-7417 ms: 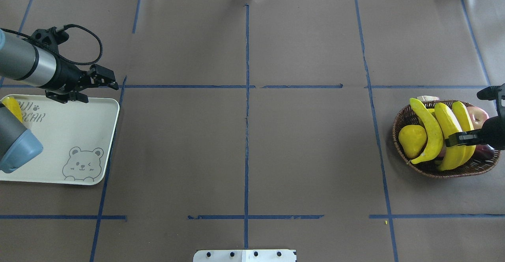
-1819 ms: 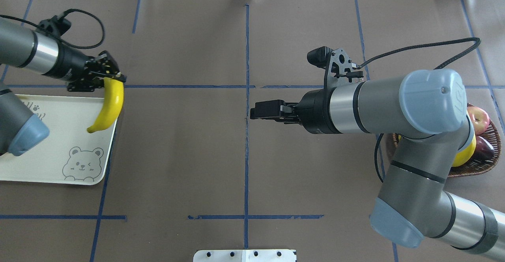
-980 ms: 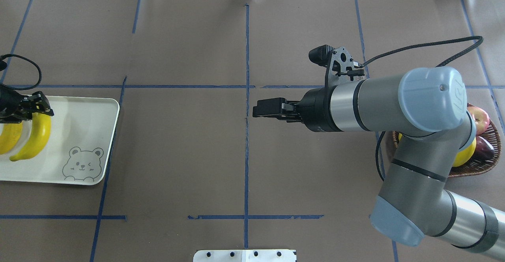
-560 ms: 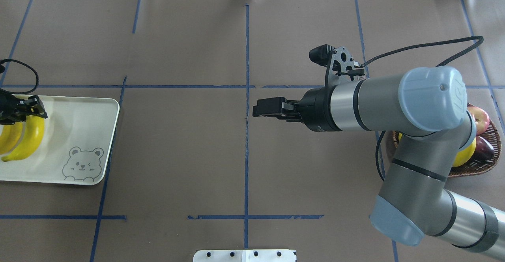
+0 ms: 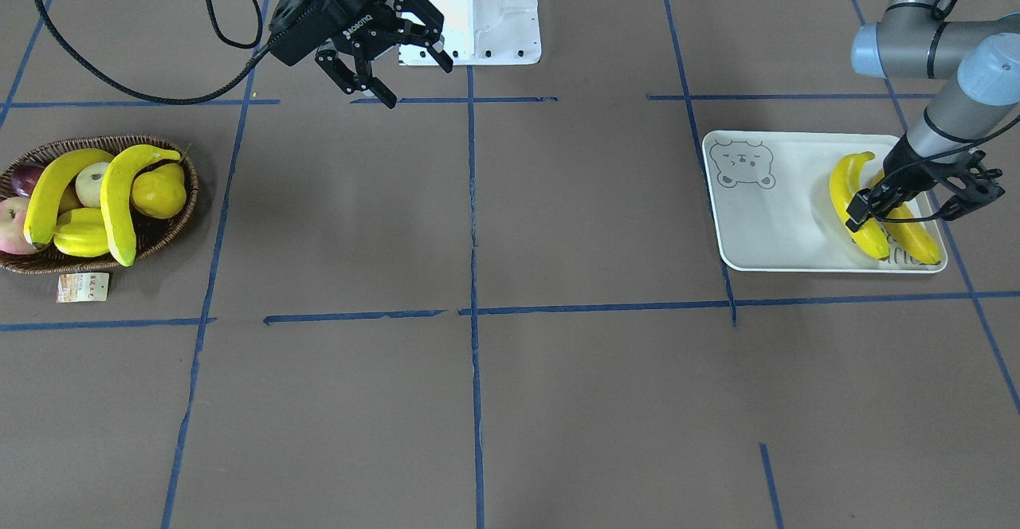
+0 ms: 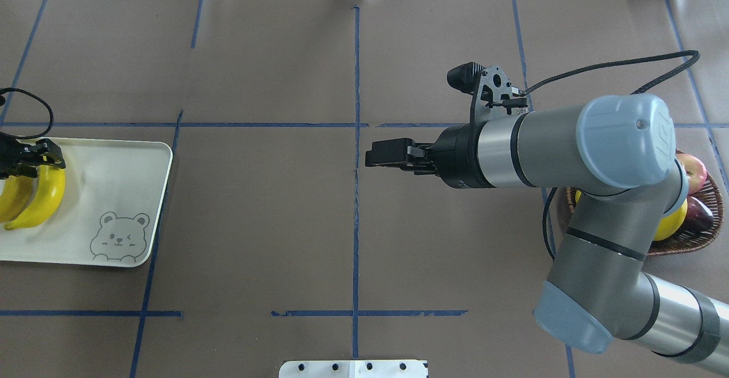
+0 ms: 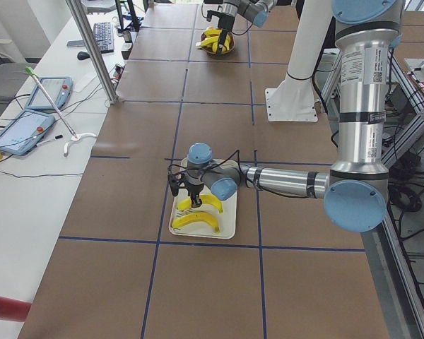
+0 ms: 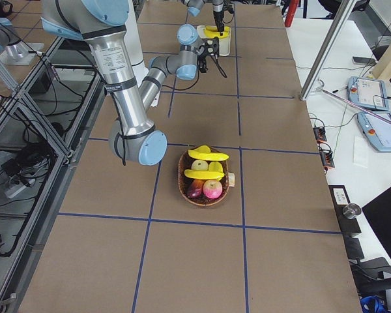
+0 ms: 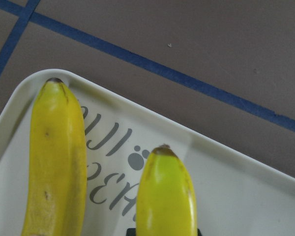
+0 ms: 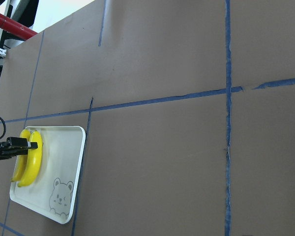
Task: Transfer all bananas from basket to plate
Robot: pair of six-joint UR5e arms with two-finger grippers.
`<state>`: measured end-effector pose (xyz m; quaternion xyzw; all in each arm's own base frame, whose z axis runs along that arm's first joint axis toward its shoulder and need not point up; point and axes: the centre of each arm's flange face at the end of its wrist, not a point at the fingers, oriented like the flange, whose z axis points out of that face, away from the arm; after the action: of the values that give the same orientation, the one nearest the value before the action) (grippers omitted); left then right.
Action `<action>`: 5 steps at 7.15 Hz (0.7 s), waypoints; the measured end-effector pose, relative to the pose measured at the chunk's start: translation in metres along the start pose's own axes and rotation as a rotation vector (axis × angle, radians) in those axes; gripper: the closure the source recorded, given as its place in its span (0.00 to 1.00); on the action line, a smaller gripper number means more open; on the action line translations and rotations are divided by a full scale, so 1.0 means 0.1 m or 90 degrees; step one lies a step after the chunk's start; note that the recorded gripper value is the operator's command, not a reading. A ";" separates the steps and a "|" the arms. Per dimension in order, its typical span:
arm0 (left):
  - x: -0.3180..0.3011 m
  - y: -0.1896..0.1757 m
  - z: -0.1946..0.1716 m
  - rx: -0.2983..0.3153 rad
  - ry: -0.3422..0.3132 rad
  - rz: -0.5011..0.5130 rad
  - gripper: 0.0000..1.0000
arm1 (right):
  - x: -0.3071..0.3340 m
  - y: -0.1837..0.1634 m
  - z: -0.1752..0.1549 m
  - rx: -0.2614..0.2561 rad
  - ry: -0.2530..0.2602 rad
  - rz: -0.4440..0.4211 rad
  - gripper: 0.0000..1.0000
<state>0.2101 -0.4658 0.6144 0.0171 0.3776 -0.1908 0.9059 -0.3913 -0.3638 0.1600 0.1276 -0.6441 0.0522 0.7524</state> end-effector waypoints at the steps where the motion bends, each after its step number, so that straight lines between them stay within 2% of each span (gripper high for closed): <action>1: 0.02 -0.01 -0.03 0.003 0.003 0.016 0.00 | 0.01 -0.01 0.00 0.001 0.003 0.001 0.00; 3: 0.28 0.01 -0.24 0.011 0.035 0.045 0.00 | 0.07 -0.12 -0.09 0.002 0.030 0.012 0.00; 5: 0.64 0.06 -0.53 0.021 0.080 0.072 0.00 | 0.41 -0.24 -0.43 -0.011 0.089 0.039 0.00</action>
<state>0.2179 -0.4721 0.5314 0.0652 0.4288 -0.1438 0.8895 -0.3372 -0.3788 0.1911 0.0971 -0.5941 0.0783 0.7947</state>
